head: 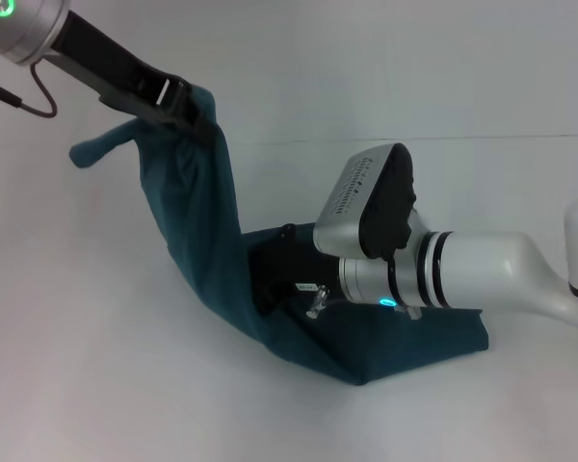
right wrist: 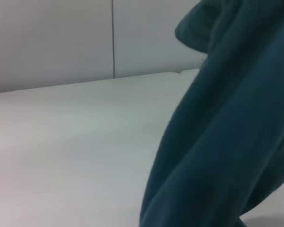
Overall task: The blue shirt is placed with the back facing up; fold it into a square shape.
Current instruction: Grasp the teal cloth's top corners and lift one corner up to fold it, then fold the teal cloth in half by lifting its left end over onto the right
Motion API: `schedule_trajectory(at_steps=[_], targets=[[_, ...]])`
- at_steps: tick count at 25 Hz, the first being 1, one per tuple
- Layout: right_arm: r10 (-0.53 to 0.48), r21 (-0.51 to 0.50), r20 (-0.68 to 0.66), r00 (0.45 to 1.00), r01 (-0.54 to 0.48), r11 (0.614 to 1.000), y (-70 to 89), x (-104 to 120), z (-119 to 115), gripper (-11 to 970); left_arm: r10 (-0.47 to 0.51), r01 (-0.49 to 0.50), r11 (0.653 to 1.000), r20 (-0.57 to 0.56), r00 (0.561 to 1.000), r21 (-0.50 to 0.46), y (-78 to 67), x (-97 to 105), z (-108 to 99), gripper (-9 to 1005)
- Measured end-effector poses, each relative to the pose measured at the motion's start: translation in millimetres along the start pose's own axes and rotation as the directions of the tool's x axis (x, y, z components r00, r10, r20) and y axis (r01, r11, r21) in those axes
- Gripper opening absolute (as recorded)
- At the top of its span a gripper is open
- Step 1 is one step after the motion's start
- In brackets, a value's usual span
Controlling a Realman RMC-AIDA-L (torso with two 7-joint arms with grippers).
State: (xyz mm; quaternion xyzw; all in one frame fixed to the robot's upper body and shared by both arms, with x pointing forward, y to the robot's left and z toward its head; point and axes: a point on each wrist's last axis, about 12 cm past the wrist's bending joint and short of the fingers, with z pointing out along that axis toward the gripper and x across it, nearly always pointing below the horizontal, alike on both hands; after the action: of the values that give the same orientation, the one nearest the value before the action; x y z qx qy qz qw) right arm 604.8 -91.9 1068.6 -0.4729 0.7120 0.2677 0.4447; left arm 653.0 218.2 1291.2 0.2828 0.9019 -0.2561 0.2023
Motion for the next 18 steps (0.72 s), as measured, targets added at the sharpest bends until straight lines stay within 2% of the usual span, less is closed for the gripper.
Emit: schedule_trajectory(at_steps=[3, 7, 9, 12, 14, 18], targets=[[0.057, 0.029, 0.036, 0.998, -0.059, 0.998, -3.9, 4.0, -6.9, -2, 0.007, -0.007, 1.000, -0.020, 1.000, -0.012, -0.2, 0.9, 2.9, 89], [0.189, 0.157, 0.160, 0.969, -0.214, 0.964, -30.6, 18.7, -46.6, -1, 0.016, -0.017, 0.999, -0.037, 0.999, -0.038, 1.2, 0.4, 2.7, 89], [0.260, 0.230, 0.228, 0.938, -0.311, 0.922, -48.4, 31.4, -77.5, -1, 0.030, -0.032, 0.998, -0.048, 0.998, -0.050, -1.5, -2.7, 4.3, 89], [0.361, 0.318, 0.365, 0.858, -0.480, 0.818, -72.1, 57.5, -138.9, -1, 0.066, -0.070, 0.996, -0.072, 0.995, -0.060, -11.3, -10.0, 10.8, 89], [0.396, 0.354, 0.455, 0.798, -0.570, 0.742, -81.5, 76.4, -181.3, -2, 0.097, -0.104, 0.993, -0.098, 0.990, -0.063, -21.1, -16.5, 19.5, 89], [0.407, 0.391, 0.569, 0.714, -0.671, 0.630, -85.5, 106.7, -249.7, -1, 0.151, -0.159, 0.986, -0.142, 0.978, -0.051, -41.0, -27.3, 37.0, 89]])
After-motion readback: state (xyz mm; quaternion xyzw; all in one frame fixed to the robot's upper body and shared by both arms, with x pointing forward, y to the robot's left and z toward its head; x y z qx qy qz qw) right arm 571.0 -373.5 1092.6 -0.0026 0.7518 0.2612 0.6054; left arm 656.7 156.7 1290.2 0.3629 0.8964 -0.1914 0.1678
